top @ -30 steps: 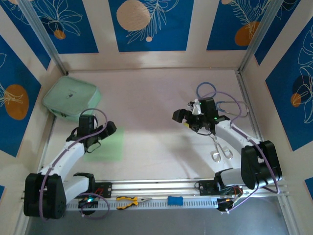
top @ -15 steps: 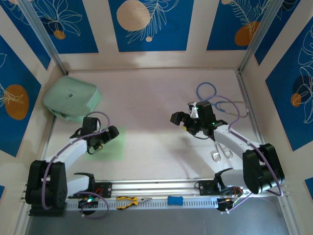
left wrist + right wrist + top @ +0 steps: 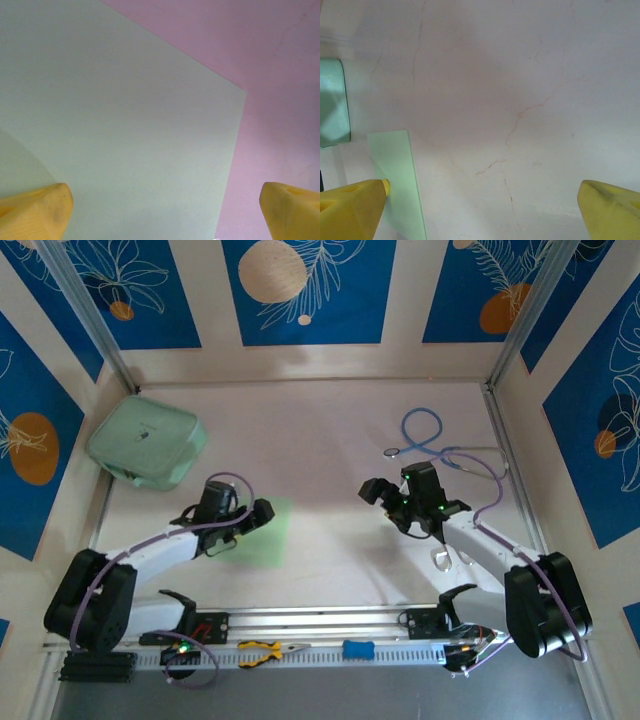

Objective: Fold a paper plane with a square sheet of paper (pick it up from the middle)
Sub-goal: Move the square sheet of paper to the center of the table.

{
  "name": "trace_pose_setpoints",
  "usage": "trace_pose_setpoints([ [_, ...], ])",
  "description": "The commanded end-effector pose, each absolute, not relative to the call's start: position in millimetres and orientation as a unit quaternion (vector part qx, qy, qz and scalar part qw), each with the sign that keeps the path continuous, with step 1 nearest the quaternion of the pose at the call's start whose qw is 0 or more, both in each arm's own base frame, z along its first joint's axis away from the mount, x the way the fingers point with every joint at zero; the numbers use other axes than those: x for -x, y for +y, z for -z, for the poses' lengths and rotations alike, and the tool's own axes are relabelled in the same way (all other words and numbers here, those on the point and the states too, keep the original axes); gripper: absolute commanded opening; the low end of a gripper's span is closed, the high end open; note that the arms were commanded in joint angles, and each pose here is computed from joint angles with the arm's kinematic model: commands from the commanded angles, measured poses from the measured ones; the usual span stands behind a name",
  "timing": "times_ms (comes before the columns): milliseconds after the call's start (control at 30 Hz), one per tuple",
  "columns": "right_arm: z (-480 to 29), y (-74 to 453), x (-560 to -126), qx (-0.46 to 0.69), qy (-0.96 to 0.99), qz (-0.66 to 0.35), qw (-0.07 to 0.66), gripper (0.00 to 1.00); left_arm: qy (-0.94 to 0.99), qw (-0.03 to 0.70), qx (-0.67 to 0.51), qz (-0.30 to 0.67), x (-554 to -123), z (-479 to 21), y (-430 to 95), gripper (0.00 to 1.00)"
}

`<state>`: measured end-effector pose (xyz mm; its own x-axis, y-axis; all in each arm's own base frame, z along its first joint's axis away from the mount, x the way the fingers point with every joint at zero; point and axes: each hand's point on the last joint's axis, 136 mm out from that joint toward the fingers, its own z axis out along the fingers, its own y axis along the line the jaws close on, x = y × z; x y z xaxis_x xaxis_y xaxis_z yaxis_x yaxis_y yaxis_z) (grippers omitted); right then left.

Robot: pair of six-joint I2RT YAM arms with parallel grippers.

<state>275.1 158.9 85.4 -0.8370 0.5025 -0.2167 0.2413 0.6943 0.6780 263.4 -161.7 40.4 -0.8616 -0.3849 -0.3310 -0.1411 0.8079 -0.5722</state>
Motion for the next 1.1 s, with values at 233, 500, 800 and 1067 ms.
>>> trace_pose_setpoints([
  [233, -101, 173, -263, -0.176, 0.893, -0.373, 0.180, 0.99, 0.948, 0.180, 0.101, 0.244, -251, -31, -227, 0.96],
  [500, -122, 181, -261, -0.134, 0.885, -0.399, 0.197, 0.99, 0.959, 0.254, -0.020, 0.126, -266, -71, -197, 0.99],
  [800, -126, 199, -261, -0.110, 0.887, -0.406, 0.190, 0.99, 0.936, 0.180, -0.220, 0.206, -236, -71, -227, 1.00],
  [1067, -124, 201, -258, -0.106, 0.891, -0.400, 0.186, 0.99, 0.945, 0.130, -0.226, 0.197, -241, -48, -232, 0.99],
])
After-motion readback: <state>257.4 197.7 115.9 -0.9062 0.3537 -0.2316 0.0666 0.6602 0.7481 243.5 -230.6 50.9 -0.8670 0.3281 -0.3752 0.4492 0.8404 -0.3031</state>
